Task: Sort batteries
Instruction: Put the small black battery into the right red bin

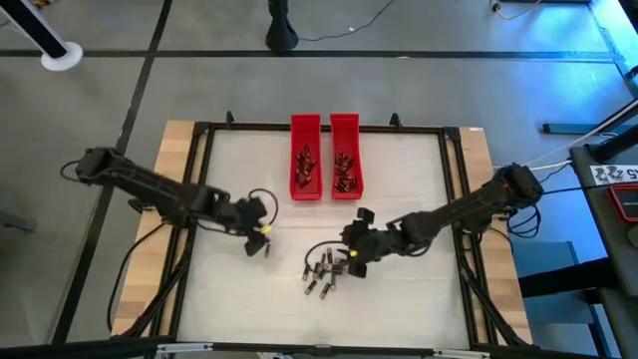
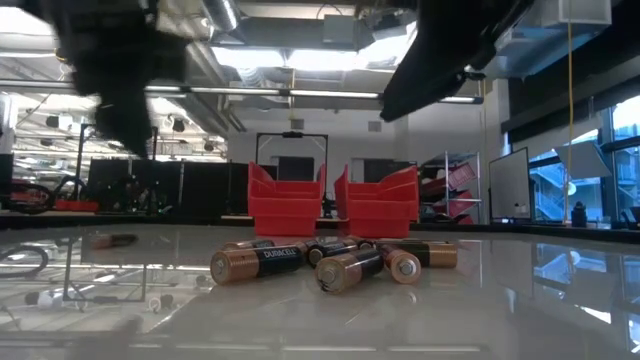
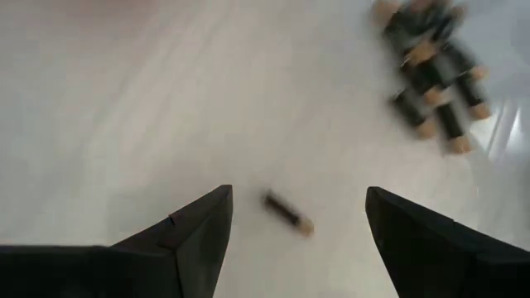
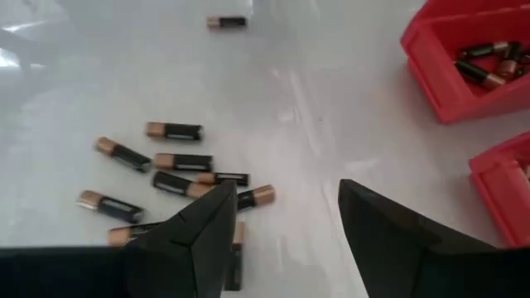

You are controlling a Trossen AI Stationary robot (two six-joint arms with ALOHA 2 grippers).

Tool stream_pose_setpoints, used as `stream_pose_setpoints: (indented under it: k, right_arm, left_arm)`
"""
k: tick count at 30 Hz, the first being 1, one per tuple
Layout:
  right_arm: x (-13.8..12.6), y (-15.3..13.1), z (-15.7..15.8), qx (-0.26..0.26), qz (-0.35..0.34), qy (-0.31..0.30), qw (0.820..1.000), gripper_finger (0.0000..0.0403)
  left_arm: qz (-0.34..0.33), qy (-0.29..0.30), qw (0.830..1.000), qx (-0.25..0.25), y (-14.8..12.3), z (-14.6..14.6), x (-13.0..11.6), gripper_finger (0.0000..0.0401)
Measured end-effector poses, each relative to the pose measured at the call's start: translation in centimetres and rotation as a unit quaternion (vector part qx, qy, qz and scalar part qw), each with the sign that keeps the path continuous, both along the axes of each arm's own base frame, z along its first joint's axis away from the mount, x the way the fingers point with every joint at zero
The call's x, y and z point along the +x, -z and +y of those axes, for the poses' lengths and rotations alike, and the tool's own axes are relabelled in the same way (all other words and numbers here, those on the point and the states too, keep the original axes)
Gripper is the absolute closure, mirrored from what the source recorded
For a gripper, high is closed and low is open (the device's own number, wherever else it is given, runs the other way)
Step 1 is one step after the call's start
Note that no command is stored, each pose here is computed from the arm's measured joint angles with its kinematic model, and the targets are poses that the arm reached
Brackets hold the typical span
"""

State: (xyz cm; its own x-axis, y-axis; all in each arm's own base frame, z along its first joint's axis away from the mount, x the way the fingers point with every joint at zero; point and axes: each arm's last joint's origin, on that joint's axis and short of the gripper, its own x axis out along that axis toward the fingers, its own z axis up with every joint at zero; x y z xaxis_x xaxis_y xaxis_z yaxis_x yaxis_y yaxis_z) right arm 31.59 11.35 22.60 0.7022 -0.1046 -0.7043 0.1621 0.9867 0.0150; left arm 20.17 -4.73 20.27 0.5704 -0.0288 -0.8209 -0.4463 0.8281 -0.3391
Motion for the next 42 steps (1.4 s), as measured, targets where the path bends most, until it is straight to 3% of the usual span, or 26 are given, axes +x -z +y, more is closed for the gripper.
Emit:
stream_pose_setpoints:
  k: [3,6,15,20,24,34,37,39,42]
  right_arm:
    - [0.4,0.4,-0.6,-0.009,0.007,0.003,1.000,0.0189]
    - [0.7,0.7,-0.9,-0.013,0.008,0.005,1.000,0.0189]
    - [1.1,0.7,-0.9,-0.027,-0.003,-0.018,0.999,0.0189]
    - [1.2,0.7,-1.1,-0.026,-0.002,-0.019,0.999,0.0189]
    - [1.1,0.7,-1.1,-0.027,-0.001,-0.020,0.999,0.0189]
    - [1.1,0.7,-1.1,-0.035,0.004,-0.028,0.999,0.0189]
    - [1.1,0.7,-1.1,-0.035,0.003,-0.028,0.999,0.0189]
    - [1.1,0.7,-1.1,-0.035,0.003,-0.028,0.999,0.0189]
    - [1.1,0.7,-1.1,-0.033,0.003,-0.023,0.999,0.0189]
  left_arm:
    - [0.036,-0.063,0.996,-0.052,1.2,-1.2,-0.9,0.0136]
    - [0.049,-0.084,0.993,-0.069,1.7,-2.2,-1.3,0.0136]
    - [0.102,-0.048,0.993,-0.030,3.5,-4.7,0.2,0.0158]
    - [0.191,-0.080,0.978,0.009,5.1,-4.7,0.3,0.0178]
    - [0.215,-0.086,0.973,0.018,6.6,-5.0,0.9,0.0191]
    - [0.222,-0.069,0.972,0.045,6.4,-5.3,1.6,0.0198]
    - [0.192,-0.054,0.977,0.073,5.7,-5.3,2.3,0.0198]
    - [0.148,-0.025,0.986,0.076,4.7,-5.2,3.5,0.0198]
    - [0.059,0.088,0.990,0.094,3.8,-5.7,5.4,0.0198]
